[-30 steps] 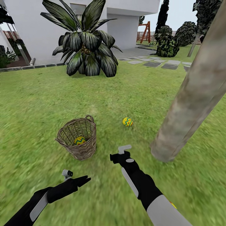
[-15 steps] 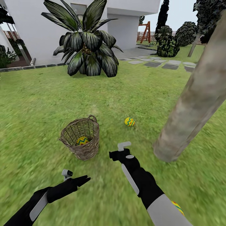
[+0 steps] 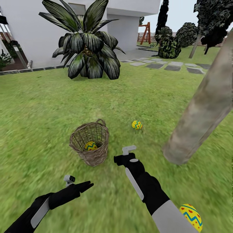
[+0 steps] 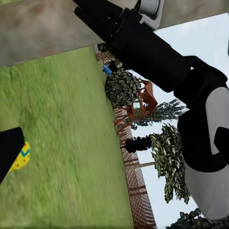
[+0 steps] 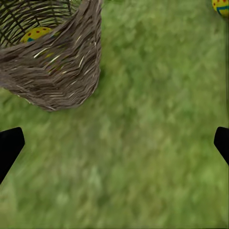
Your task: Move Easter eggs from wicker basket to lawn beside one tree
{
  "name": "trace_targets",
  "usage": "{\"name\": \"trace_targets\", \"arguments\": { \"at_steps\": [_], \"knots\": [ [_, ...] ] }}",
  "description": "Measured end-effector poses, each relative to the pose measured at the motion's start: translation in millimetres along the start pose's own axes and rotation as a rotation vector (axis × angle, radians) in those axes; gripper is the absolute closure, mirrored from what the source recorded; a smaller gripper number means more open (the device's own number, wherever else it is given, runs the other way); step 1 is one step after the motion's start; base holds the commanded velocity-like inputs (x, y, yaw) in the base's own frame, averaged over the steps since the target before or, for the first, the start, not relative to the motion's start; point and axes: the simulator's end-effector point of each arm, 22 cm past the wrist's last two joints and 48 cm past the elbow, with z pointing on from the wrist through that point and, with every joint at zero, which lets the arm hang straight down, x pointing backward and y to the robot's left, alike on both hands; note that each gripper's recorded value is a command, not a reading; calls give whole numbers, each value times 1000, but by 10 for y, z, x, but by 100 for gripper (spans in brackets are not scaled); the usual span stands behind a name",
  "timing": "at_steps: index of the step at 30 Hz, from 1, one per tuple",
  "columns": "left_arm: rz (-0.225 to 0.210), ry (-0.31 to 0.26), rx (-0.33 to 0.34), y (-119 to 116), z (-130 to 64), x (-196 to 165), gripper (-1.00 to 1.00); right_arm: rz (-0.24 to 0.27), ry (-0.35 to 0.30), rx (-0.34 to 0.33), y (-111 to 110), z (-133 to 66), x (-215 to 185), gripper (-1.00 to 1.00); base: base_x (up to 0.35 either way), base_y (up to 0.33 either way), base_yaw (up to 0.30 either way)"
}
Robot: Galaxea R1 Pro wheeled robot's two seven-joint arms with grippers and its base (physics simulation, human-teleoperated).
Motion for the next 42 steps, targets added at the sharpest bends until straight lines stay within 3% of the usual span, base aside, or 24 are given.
{"name": "trace_targets", "arguments": {
  "at_steps": [27,34,42],
  "knots": [
    [1,0,1,-3,1,-1,-100,-3,-1,0,6,-16,-20,-100,0,298,-248],
    [7,0,3,-30,5,-11,-100,1,-31,52,-101,-83,-149,-100,0,299,-221],
    [16,1,6,-69,7,-26,-100,-1,-43,57,-106,-127,-210,-100,0,299,-179]
  ]
}}
